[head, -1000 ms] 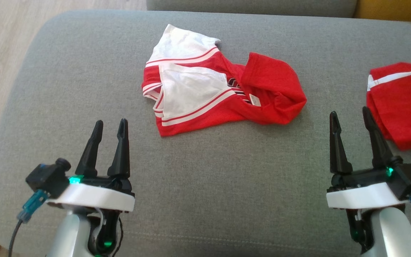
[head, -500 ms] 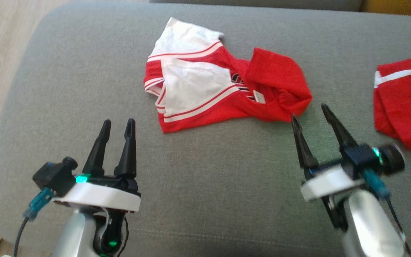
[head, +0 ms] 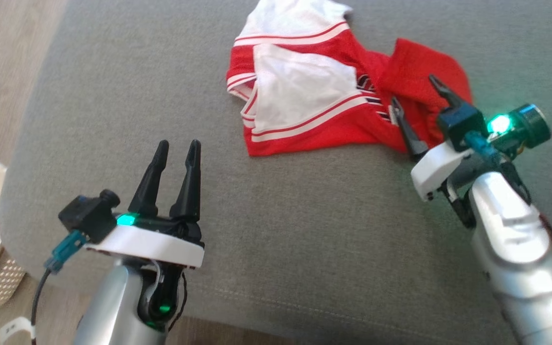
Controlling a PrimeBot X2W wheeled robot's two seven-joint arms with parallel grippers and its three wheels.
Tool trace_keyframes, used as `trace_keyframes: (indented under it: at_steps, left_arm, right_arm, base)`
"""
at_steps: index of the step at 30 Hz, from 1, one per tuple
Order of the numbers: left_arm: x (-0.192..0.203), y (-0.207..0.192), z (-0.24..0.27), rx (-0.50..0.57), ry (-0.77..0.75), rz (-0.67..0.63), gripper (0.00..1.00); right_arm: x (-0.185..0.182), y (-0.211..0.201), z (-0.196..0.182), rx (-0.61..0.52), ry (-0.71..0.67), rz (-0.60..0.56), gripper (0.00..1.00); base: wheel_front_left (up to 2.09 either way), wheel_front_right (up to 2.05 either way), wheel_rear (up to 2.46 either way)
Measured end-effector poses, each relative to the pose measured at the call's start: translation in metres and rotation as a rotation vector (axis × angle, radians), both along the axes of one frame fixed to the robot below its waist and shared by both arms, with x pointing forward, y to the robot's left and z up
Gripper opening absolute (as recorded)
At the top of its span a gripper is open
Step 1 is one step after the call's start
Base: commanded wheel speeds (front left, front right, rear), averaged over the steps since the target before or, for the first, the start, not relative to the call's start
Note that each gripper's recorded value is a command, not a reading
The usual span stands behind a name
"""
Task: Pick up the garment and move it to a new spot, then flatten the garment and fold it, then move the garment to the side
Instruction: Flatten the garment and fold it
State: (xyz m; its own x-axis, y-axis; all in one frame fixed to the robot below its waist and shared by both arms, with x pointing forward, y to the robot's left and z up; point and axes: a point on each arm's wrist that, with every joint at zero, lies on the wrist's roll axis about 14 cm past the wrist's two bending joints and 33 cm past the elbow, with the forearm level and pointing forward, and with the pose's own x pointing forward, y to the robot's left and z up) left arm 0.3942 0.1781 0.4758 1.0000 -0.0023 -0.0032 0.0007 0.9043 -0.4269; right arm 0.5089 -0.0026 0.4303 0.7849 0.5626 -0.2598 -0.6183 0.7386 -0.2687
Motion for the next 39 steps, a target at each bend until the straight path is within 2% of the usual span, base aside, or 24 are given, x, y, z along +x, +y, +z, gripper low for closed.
trace_keyframes:
  at_steps: [10,11,12,13,23,29,39]
  left_arm:
    - [0.0,0.01,-0.009,-0.01,0.031,0.031,1.0]
    - [0.0,0.011,-0.01,-0.014,0.035,0.034,1.0]
    - [0.0,0.011,-0.01,-0.014,0.035,0.034,1.0]
    - [0.0,0.011,-0.011,-0.015,0.038,0.035,1.0]
    - [0.0,0.009,-0.015,-0.028,0.049,0.033,1.0]
    - [0.001,0.004,-0.016,-0.035,0.052,0.017,1.0]
    - [0.008,0.001,-0.013,-0.04,0.04,0.005,1.0]
  right_arm:
    - [0.019,0.021,-0.024,-0.11,0.015,0.079,1.0]
    - [0.021,0.02,-0.026,-0.118,0.019,0.078,0.86]
    - [0.021,0.02,-0.026,-0.118,0.019,0.078,0.18]
    - [0.024,0.019,-0.028,-0.127,0.026,0.074,0.0]
    - [0.069,-0.015,0.001,-0.051,-0.014,-0.092,0.0]
    - [0.096,-0.064,0.015,0.017,-0.014,-0.267,0.0]
    - [0.106,-0.15,0.01,0.016,0.017,-0.534,0.0]
  base:
    - [0.0,0.0,0.0]
    - [0.0,0.0,0.0]
    - [0.0,0.0,0.0]
    - [0.0,0.0,0.0]
    - [0.0,0.0,0.0]
    - [0.0,0.0,0.0]
    - [0.0,0.0,0.0]
